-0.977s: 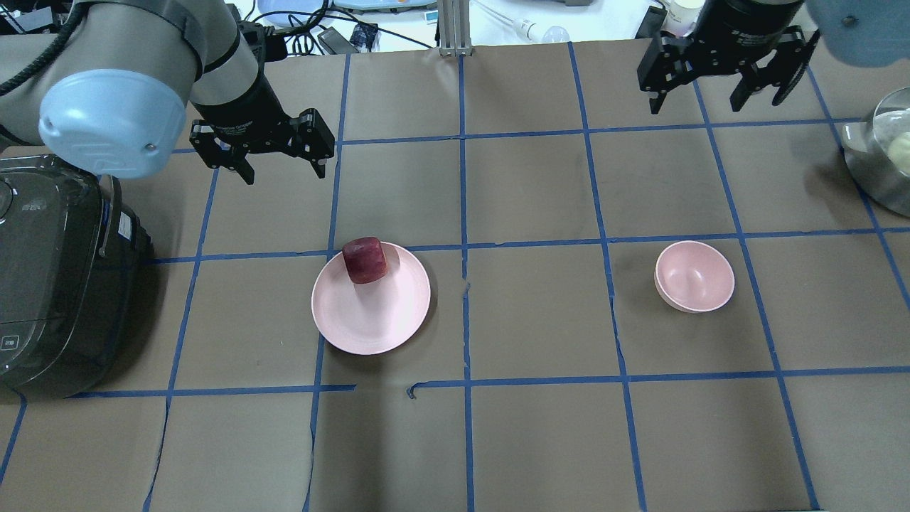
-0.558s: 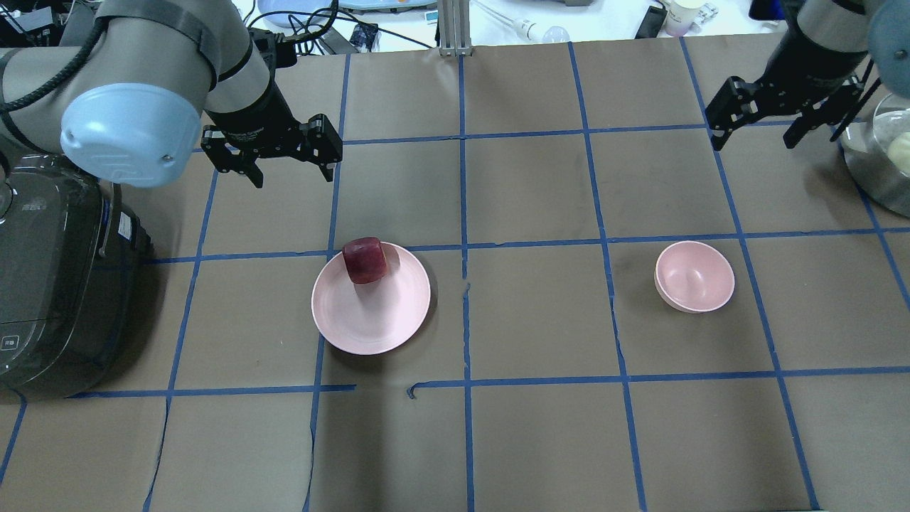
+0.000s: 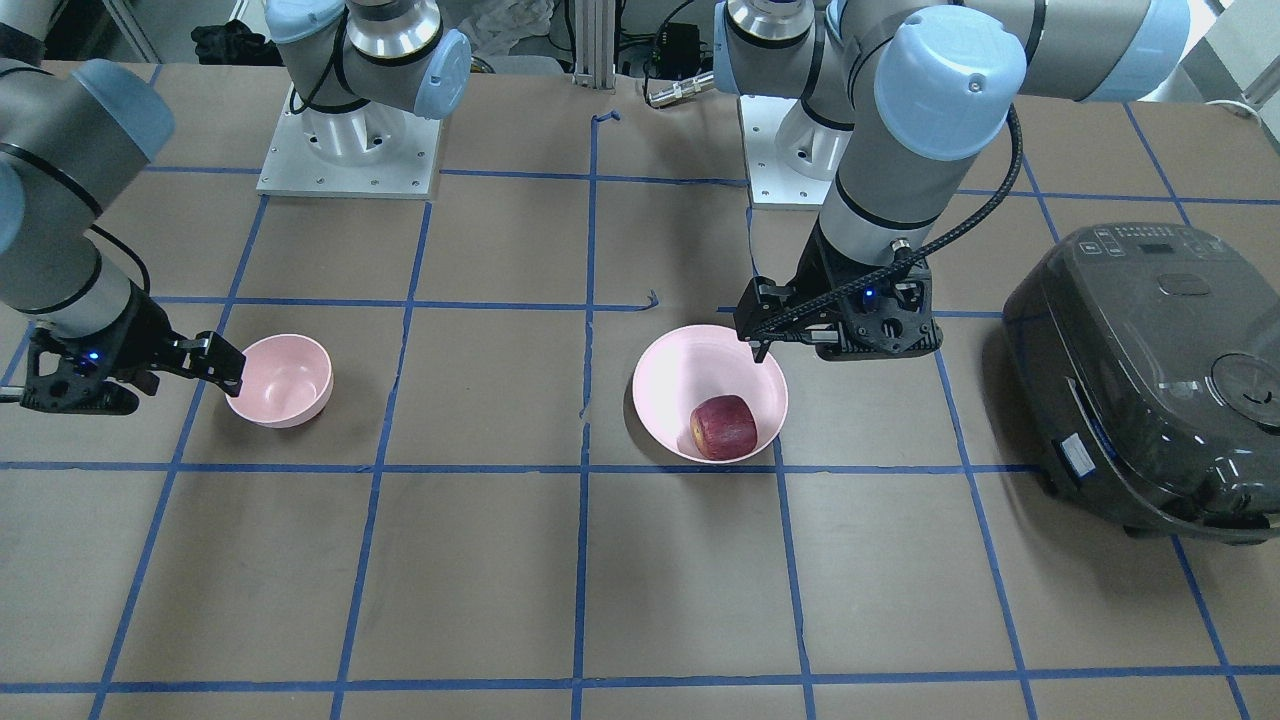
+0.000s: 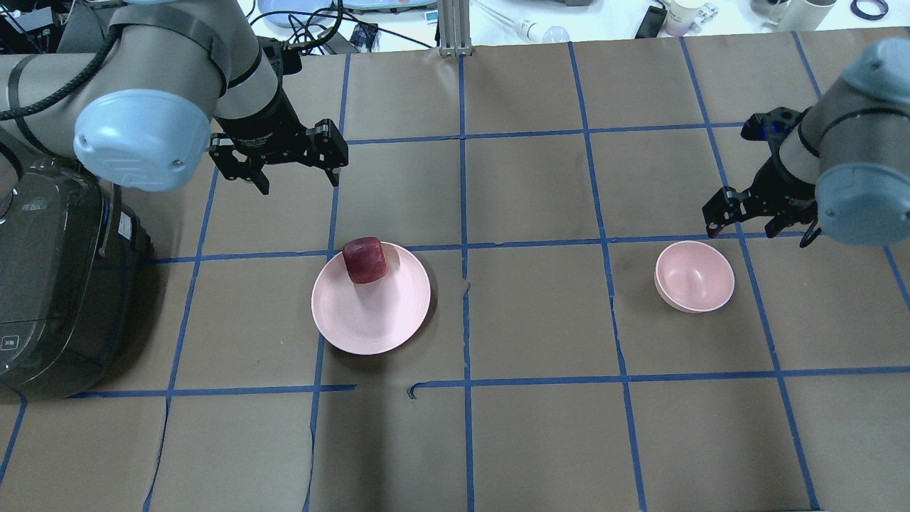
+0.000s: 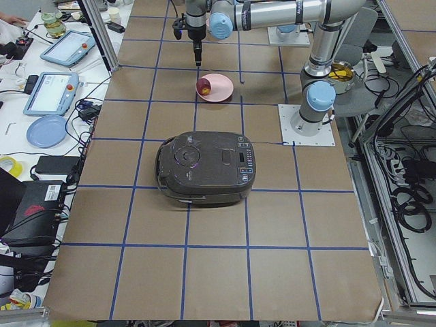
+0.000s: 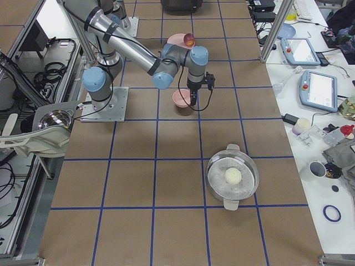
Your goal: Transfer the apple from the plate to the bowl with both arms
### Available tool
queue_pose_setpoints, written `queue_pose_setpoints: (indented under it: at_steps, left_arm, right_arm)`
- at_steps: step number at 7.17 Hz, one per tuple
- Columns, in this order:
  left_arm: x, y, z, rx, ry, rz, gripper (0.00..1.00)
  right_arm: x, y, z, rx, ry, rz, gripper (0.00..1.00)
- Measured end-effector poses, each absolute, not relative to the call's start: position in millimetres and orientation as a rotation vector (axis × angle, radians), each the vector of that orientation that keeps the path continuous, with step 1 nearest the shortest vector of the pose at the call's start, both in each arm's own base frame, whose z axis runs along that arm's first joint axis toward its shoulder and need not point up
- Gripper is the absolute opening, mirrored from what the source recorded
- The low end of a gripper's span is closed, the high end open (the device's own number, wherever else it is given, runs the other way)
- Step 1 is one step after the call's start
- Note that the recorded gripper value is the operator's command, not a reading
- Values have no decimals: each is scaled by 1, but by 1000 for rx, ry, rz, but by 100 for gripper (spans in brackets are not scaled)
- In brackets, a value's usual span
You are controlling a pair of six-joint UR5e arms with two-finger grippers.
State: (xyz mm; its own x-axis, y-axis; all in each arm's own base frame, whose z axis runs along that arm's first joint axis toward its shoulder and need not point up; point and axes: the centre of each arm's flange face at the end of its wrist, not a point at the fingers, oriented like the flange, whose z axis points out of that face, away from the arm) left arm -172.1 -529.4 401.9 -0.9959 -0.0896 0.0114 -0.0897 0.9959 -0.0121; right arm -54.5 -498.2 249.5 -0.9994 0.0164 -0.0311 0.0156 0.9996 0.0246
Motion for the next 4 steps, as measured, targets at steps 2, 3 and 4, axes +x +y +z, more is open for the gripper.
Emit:
queue_pose_setpoints:
  at_steps: [2,3,4]
  left_arm:
    - [-189,-519,365,160,-3124,43,100]
    - [-193,-512,337,170,-3122,49,100]
    - [-193,-507,310,175,-3120,66,100]
  right_arm:
    - [-52,-476,217,-20,3110,44,7]
    - [-52,-473,211,-27,3111,59,3]
    - [-52,-472,209,-29,3111,69,1]
